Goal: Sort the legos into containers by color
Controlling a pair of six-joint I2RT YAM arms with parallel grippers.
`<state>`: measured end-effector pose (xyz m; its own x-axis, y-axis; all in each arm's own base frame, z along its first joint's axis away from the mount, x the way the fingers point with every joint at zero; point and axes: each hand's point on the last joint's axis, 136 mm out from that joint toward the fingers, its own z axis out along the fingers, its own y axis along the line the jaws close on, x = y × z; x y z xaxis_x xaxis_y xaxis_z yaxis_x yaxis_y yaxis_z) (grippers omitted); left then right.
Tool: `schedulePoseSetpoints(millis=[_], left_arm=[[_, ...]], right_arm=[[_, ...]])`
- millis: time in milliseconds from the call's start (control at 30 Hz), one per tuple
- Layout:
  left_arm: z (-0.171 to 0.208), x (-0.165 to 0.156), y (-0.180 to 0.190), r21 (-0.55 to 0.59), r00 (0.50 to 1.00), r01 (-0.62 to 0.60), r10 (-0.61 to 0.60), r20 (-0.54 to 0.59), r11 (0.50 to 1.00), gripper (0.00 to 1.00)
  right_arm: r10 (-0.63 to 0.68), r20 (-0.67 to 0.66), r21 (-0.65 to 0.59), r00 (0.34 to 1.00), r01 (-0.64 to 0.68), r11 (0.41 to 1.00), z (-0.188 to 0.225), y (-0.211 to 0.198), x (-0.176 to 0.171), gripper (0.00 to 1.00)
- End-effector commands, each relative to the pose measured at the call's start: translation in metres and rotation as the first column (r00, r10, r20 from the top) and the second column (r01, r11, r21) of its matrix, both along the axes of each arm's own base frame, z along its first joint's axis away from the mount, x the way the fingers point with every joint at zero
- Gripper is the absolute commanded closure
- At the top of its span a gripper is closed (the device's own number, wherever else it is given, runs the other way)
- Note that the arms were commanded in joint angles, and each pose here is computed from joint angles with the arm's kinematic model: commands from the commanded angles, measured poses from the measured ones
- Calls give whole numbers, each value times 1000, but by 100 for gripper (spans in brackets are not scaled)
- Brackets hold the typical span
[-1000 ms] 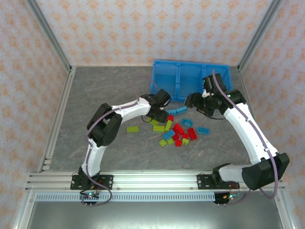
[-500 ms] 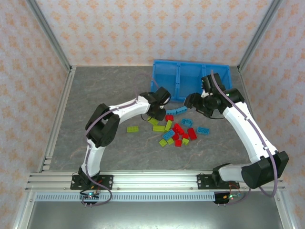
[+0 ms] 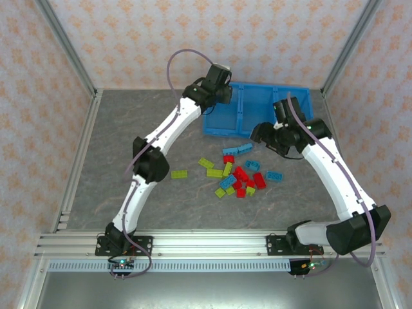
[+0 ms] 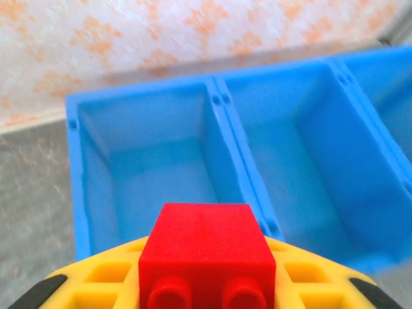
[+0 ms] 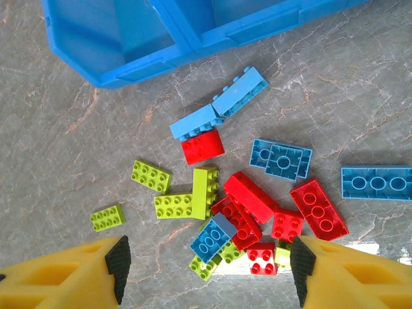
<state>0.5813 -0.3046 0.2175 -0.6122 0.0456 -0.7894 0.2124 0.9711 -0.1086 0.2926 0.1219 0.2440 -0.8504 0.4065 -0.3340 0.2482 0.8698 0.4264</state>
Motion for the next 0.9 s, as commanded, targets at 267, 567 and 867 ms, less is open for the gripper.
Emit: schedulePoseSetpoints(millis=[267,567,867], left_arm=[[-30,19,-18,-84,1000,14,-15,-9,996,52],[22,-6,-11,-66,999,51,-51,9,997,42],[119,-110,54,30,992,76,-79,101,997,42]], right_arm=[[-39,24,-24,999,40,999,15,-13,-15,31],[-14,22,-15,1000,15,1000,4,-7,-12,32],[356,-49,-190,933,-358,914,-36,53,-20,32]])
